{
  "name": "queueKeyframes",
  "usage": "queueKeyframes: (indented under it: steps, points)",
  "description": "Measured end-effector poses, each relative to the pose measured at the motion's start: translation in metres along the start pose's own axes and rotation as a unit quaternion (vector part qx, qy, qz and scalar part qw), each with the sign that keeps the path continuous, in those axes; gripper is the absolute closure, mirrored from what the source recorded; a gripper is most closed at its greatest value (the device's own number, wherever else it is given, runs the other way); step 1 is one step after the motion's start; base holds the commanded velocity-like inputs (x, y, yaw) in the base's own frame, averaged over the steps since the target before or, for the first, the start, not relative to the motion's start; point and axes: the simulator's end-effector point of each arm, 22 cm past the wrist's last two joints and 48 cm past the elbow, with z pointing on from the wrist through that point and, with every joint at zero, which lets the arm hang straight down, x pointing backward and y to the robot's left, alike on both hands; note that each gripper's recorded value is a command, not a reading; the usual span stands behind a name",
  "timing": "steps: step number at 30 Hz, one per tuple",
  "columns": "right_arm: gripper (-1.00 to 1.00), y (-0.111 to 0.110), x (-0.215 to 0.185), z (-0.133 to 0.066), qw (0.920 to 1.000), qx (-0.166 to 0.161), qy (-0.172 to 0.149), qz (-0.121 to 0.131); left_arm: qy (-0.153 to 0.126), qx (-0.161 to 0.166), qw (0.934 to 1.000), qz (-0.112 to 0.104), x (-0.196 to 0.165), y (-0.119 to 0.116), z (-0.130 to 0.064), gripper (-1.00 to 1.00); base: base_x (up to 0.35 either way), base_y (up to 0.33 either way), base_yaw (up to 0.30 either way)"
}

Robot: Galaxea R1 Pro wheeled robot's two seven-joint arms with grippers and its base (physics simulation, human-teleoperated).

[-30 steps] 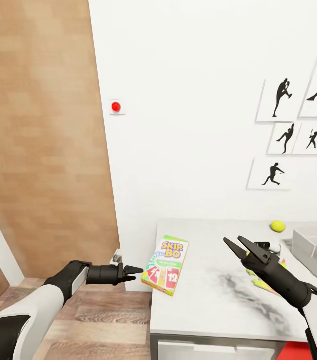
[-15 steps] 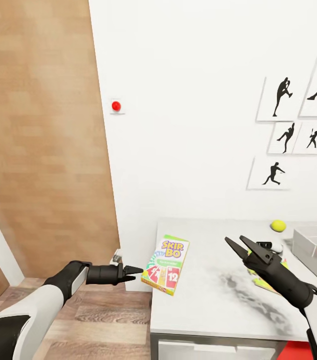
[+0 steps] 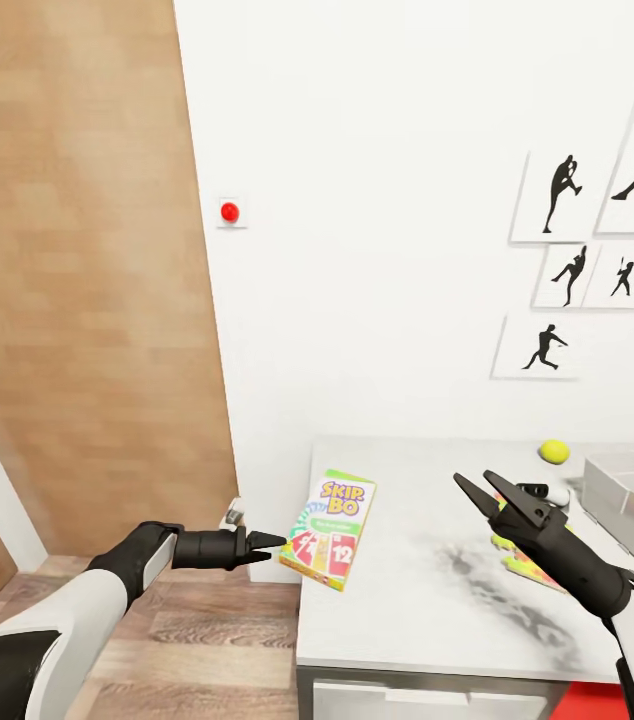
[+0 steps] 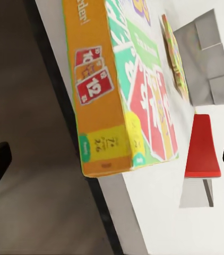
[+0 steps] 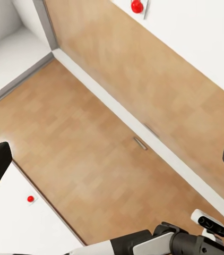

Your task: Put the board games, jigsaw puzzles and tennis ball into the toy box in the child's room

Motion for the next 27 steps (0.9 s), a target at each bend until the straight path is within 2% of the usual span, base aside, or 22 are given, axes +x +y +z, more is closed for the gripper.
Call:
queueKeyframes:
  steps: [27]
  points:
    - [-1.0,0.0001,0.0001,-0.0001,1.0,0.0,0.0,0.0,0.0,0.0,1.0,0.001,0.0001,-0.0003,0.0009,-1.0,0.0,-0.02,0.0]
